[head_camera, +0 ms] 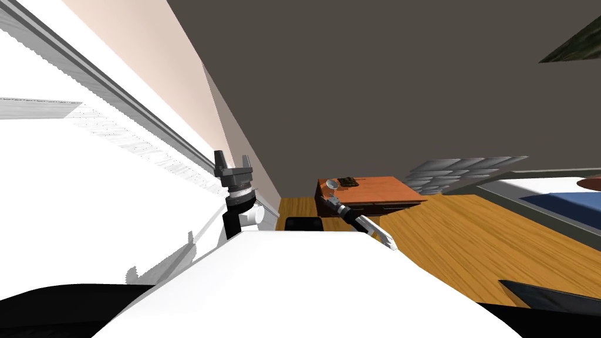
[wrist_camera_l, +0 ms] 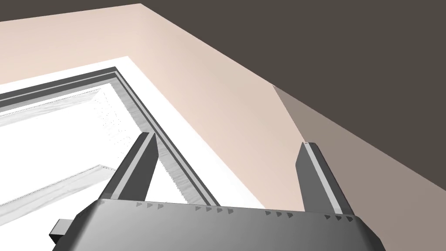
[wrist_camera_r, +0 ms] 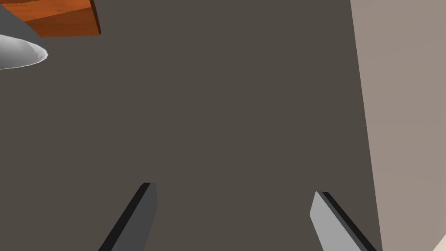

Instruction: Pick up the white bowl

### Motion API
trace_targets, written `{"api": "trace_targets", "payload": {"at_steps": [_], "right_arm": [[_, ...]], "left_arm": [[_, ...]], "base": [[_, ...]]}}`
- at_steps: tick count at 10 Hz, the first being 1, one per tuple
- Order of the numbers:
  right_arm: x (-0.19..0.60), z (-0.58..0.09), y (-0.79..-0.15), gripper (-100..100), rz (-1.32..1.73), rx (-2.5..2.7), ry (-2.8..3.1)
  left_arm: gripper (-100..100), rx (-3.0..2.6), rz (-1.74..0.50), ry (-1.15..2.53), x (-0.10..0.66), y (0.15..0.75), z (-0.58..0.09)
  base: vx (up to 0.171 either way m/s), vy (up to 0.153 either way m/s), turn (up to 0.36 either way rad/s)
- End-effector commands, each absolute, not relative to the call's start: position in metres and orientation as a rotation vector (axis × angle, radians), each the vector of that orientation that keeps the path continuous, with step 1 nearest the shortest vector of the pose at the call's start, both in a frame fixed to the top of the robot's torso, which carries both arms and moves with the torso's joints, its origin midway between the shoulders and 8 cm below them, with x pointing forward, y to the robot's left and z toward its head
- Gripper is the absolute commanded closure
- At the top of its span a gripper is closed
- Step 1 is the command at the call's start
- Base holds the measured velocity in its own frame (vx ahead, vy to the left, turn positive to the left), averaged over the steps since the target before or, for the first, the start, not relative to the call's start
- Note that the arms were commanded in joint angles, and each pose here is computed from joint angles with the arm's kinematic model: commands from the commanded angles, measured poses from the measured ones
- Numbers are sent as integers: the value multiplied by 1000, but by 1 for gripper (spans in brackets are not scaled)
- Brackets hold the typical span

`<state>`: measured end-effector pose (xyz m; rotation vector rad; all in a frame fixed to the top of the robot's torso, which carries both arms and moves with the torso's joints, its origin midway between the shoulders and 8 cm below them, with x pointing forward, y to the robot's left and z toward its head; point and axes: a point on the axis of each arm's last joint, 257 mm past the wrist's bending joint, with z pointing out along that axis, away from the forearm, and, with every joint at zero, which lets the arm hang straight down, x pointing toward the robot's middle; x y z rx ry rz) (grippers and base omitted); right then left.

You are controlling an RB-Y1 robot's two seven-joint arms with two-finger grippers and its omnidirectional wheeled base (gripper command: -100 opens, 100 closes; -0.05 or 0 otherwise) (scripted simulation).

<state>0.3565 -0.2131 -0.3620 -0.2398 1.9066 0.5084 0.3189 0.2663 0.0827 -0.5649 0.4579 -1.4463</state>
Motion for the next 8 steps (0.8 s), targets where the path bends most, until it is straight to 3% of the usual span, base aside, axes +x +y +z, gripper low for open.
{"api": "trace_targets", "payload": {"at_steps": [1,8], "right_arm": [[348,-391,-235,-100,404,-330,1975],[313,-466,-328,-100,51,-648,2155]], "left_arm": [[0,-565,-1446,458,319,266,83],[0,-565,-1446,458,319,266,83]], "base": [[53,78,115],[82,57,102]]}}
